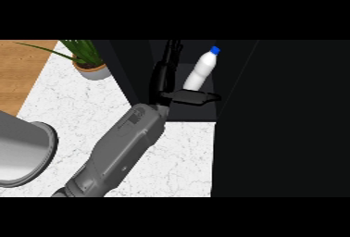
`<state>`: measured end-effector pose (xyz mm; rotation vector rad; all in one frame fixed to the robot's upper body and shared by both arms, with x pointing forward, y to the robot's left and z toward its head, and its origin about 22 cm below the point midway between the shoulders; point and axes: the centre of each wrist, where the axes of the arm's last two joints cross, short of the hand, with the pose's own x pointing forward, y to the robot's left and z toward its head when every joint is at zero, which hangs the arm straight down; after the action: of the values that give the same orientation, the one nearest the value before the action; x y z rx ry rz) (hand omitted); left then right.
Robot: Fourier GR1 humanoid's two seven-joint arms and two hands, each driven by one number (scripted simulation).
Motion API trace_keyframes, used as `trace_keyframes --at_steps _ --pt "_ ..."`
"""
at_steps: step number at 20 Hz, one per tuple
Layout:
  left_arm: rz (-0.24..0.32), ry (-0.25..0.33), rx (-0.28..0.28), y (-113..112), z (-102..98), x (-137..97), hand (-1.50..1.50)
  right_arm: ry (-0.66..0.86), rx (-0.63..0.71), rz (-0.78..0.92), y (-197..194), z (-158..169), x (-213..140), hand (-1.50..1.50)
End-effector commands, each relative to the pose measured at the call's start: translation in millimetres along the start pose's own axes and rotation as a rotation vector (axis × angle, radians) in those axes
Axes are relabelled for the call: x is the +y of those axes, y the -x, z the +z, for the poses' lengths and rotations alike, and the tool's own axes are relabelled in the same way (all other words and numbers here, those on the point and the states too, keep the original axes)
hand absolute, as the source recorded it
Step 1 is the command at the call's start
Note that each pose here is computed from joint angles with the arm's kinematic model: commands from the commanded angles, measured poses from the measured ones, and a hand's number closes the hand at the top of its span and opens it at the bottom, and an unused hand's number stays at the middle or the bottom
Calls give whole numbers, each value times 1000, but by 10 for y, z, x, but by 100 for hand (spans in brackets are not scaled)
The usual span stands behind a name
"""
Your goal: Pick up the bottled water, place it into the cabinet and close the cabinet
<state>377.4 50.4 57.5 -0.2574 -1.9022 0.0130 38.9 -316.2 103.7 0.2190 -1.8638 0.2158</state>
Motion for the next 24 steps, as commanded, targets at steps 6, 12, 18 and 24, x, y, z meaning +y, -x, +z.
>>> trace_keyframes --at_steps 6,12,18,24 --pt "85 28 -2 -141 768 2 -150 -18 -27 61 -208 -71 142 -150" --pt "103 43 23 -427 1114 151 -150 -87 -44 13 -124 -220 125 -150" --pt "129 15 16 -446 1568 413 -150 -343 51 5 -237 -311 225 150" --pt "117 -48 18 -530 1825 510 -150 -459 79 -49 -369 -319 477 150"
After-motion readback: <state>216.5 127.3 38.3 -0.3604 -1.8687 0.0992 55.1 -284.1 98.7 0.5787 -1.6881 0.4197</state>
